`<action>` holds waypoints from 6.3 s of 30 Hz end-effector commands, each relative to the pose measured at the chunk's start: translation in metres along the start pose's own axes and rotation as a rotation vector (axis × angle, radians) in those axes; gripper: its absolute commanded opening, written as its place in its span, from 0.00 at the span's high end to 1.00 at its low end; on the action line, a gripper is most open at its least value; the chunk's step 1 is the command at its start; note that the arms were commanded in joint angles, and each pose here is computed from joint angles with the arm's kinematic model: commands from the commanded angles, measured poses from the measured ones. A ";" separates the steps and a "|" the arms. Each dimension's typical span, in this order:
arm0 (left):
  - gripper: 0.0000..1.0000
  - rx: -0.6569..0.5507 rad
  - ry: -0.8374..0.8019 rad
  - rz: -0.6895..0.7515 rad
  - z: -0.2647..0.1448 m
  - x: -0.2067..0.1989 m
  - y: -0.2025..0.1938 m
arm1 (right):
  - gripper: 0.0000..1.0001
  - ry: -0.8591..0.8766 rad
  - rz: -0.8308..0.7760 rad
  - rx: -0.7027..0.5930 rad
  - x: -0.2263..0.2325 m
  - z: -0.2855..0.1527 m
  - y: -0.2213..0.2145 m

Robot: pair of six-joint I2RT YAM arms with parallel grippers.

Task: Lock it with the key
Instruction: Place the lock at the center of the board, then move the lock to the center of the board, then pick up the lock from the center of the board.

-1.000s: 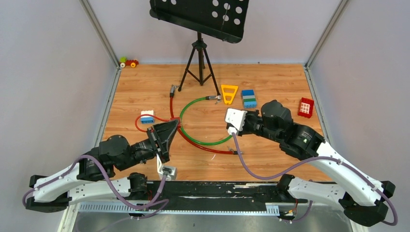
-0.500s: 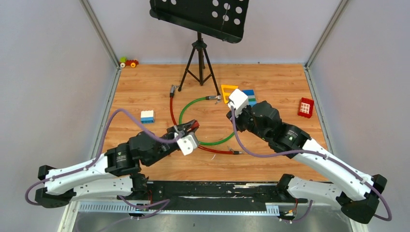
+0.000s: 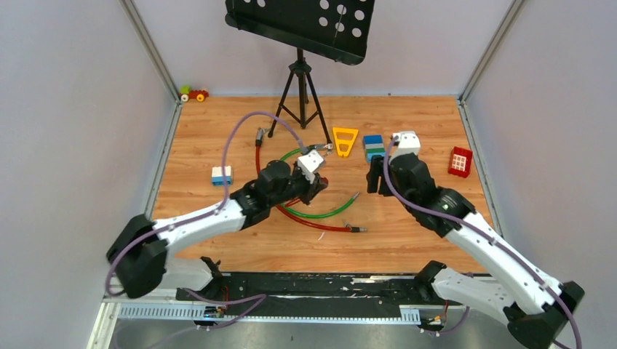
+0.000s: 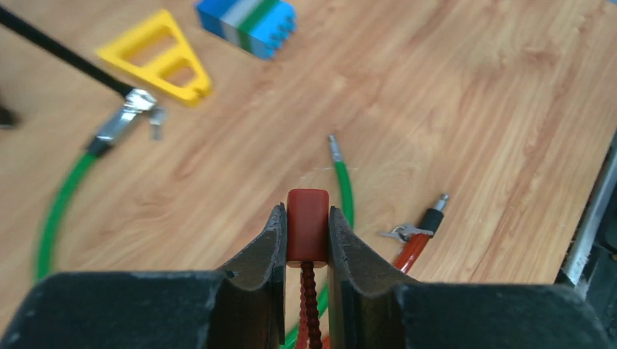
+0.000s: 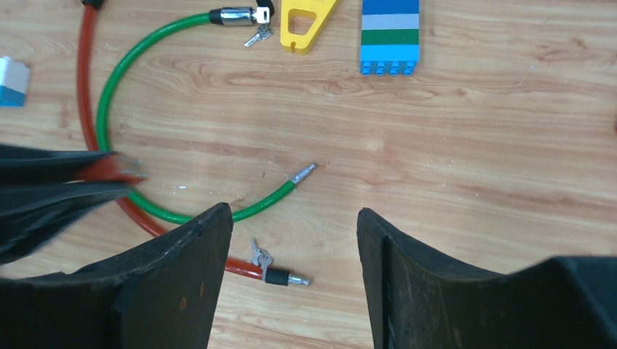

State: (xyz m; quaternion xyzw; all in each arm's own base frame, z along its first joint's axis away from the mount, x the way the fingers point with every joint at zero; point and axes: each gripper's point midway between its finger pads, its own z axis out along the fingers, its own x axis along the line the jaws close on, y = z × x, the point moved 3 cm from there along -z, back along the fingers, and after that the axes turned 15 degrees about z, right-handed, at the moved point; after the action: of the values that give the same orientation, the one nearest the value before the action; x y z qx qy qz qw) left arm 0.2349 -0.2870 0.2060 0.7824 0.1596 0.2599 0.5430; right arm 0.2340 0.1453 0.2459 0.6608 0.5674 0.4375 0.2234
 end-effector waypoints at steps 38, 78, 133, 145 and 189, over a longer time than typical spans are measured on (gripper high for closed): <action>0.05 0.441 0.508 -0.299 0.019 0.136 -0.109 | 0.36 -0.019 0.050 0.152 -0.020 0.008 -0.058; 0.98 0.611 0.296 -0.354 0.035 0.121 -0.160 | 0.39 0.051 0.014 0.159 -0.011 0.011 -0.059; 0.33 0.700 0.216 -0.158 -0.010 0.076 -0.153 | 0.39 0.230 -0.076 0.333 0.019 0.033 -0.093; 0.24 0.444 0.506 -0.412 -0.074 0.130 -0.083 | 0.38 0.791 -0.336 0.319 0.147 -0.010 -0.143; 0.01 0.108 0.792 -0.116 -0.217 0.143 0.003 | 1.00 0.512 -0.315 0.471 0.208 0.012 -0.157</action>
State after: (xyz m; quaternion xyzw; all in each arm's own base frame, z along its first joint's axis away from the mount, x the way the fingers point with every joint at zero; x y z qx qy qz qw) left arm 0.2172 -0.0213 0.2986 0.6110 0.4961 0.5067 0.3519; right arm 0.1355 0.3959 0.0881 0.4942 0.8146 0.2984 0.0569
